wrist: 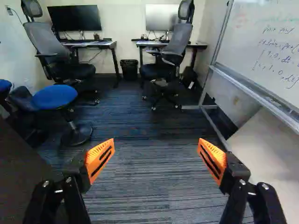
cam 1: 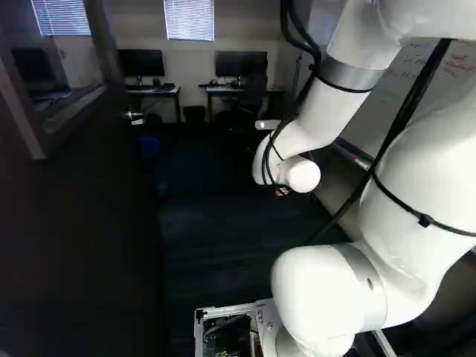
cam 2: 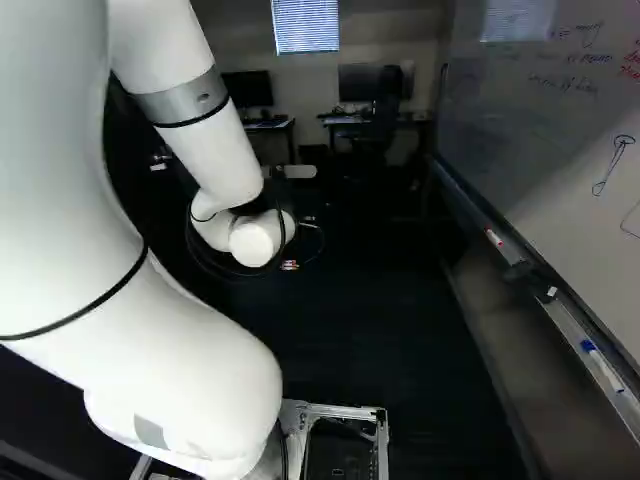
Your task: Open the door and move inside
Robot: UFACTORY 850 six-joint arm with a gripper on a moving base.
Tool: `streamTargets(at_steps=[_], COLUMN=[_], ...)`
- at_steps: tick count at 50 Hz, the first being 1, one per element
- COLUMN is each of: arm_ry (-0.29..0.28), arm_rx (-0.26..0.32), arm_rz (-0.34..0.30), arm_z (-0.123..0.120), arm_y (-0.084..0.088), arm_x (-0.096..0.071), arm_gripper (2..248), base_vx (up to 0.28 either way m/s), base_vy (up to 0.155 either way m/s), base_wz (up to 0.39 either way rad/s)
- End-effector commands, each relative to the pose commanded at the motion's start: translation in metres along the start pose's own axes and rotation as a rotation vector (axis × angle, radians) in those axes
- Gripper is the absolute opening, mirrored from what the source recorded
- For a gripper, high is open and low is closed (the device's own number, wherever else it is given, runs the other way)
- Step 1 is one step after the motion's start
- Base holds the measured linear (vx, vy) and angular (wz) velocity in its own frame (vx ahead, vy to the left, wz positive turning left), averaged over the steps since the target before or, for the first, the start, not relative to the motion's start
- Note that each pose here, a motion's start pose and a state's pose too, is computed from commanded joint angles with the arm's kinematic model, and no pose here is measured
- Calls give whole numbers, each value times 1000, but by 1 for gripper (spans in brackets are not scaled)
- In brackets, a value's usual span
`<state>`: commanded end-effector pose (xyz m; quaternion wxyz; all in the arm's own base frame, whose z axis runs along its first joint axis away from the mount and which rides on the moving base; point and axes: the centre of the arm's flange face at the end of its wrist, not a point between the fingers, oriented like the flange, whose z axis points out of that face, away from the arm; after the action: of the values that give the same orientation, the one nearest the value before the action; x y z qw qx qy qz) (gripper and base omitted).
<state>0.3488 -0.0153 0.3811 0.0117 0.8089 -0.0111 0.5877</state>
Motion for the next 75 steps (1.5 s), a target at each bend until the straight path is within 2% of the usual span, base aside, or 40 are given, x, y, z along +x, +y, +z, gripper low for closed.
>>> streamTargets(at_steps=[75], arm_ry=[0], arm_rx=[0], arm_rz=[0], arm_z=[0], arm_y=[0], arm_x=[0], arm_gripper=[247], base_vx=[187], base_vy=[-20], base_wz=[-4])
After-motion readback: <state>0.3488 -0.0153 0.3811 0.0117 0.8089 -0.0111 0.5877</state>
